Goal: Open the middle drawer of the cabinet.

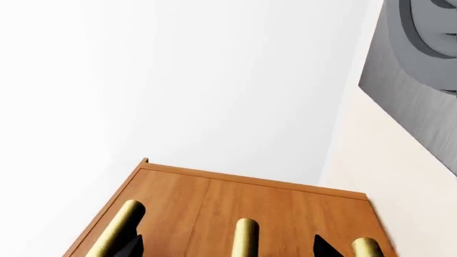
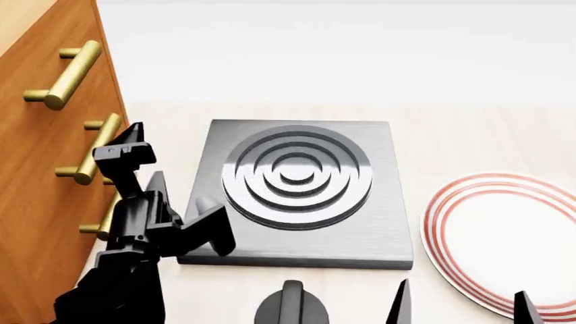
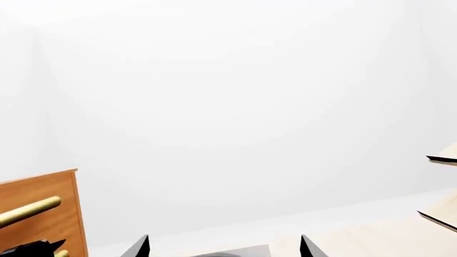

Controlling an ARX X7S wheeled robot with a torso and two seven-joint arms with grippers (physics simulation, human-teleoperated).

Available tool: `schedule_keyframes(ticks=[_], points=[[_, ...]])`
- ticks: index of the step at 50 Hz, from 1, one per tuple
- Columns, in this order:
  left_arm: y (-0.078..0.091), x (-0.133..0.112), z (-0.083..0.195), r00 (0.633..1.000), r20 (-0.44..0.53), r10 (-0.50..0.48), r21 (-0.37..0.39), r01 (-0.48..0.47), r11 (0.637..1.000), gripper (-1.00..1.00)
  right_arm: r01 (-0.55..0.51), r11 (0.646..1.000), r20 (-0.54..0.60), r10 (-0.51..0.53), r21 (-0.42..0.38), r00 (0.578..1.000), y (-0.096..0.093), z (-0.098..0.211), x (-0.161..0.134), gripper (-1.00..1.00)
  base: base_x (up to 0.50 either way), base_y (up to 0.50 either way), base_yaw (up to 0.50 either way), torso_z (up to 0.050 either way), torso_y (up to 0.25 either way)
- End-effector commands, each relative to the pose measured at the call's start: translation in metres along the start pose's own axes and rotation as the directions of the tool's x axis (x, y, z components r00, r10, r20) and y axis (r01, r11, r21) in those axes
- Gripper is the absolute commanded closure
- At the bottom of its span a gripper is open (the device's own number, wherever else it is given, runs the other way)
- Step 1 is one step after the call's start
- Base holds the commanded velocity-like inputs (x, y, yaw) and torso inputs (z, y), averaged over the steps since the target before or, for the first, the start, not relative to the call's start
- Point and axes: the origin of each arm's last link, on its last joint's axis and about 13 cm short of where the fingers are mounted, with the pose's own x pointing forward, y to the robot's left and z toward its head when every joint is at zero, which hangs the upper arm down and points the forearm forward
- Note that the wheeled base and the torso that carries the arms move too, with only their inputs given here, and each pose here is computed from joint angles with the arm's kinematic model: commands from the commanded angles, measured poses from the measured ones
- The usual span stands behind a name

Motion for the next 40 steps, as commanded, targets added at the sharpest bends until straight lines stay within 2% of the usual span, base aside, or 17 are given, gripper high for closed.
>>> schedule_keyframes(ticks=[1, 22, 40], points=[[-0.002, 0.0, -0.005, 1.0, -0.024, 0.008, 0.019, -0.008, 1.0, -1.0, -0.001, 1.0, -0.002, 0.001, -0.001, 1.0, 0.0, 0.0, 0.0, -1.0, 0.0, 0.0, 0.0, 0.0, 0.0], [-0.003, 0.0, -0.016, 0.998, -0.057, 0.027, 0.077, -0.023, 0.997, -1.0, -0.006, 1.0, -0.003, 0.006, -0.002, 1.0, 0.001, -0.001, 0.0, -1.0, 0.0, 0.0, 0.0, 0.0, 0.0], [-0.009, -0.002, -0.021, 0.997, -0.07, 0.013, 0.065, -0.009, 0.998, -1.0, -0.01, 1.0, -0.005, 0.01, -0.003, 1.0, 0.002, -0.001, 0.0, -1.0, 0.0, 0.0, 0.0, 0.0, 0.0]])
